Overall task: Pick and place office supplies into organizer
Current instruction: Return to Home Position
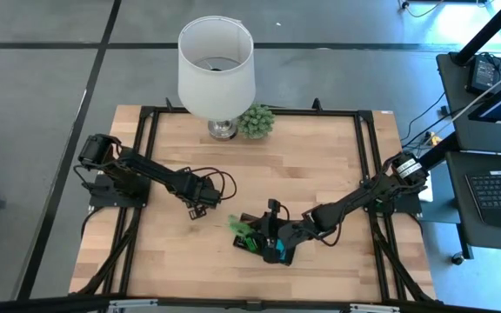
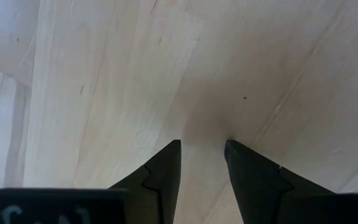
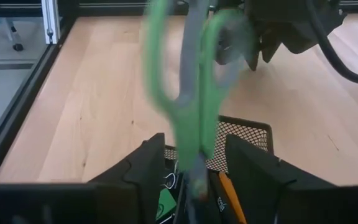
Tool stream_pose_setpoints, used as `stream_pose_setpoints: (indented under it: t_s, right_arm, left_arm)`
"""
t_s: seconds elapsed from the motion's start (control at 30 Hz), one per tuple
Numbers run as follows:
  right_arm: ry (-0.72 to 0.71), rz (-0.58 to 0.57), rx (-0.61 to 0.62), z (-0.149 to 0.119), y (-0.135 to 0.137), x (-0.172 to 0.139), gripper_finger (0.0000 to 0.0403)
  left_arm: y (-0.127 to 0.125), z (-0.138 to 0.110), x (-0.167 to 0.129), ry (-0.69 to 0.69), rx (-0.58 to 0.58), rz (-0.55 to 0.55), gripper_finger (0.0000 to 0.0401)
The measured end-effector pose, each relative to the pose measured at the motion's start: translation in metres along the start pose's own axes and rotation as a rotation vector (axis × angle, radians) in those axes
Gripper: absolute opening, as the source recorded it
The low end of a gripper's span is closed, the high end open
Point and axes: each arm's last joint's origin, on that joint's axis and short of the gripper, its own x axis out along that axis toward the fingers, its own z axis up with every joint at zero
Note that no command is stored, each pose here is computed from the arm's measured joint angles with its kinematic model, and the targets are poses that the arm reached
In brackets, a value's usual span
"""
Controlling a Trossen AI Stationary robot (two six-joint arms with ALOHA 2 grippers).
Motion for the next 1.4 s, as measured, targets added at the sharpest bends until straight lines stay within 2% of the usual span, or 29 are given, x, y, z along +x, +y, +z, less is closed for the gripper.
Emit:
stream_pose_setpoints:
  t_s: [0.4,0.57,0.63,0.7,0.8,0.9,1.0,1.17,1.27,1.4]
  right_arm:
    - [-0.015,0.022,0.014,0.006,0.0,-0.005,0.0194]
    - [-0.154,0.069,0.032,0.052,-0.003,-0.046,0.0193]
    - [-0.218,0.093,0.041,0.072,-0.008,-0.073,0.0193]
    - [-0.222,0.101,0.035,0.084,-0.017,-0.099,0.0193]
    - [-0.132,0.081,0.036,0.086,-0.036,-0.131,0.0193]
    - [-0.022,0.023,0.046,0.08,-0.056,-0.148,0.0193]
    - [0.026,-0.03,0.007,0.078,-0.071,-0.154,0.0193]
    - [-0.054,-0.07,-0.003,0.061,-0.091,-0.151,0.0193]
    - [-0.115,-0.013,0.031,0.034,-0.102,-0.151,0.0193]
    - [-0.251,0.048,0.075,0.005,-0.12,-0.166,0.0193]
  left_arm:
    - [0.0,0.0,0.0,0.006,-0.015,-0.01,0.0127]
    - [0.0,0.0,-0.002,0.005,-0.029,-0.025,0.0127]
    - [-0.001,-0.001,-0.01,-0.02,-0.034,-0.082,0.0125]
    - [0.001,-0.002,-0.024,-0.081,-0.039,-0.129,0.0119]
    - [0.007,-0.006,-0.052,-0.251,-0.061,-0.192,0.0106]
    - [0.016,-0.013,-0.083,-0.451,-0.081,-0.244,0.0093]
    - [0.025,-0.02,-0.104,-0.66,-0.094,-0.31,0.0084]
    - [0.035,-0.037,-0.105,-0.917,-0.129,-0.494,0.0075]
    - [0.04,-0.048,-0.093,-0.991,-0.157,-0.56,0.0071]
    - [0.05,-0.062,-0.084,-1.053,-0.2,-0.587,0.0067]
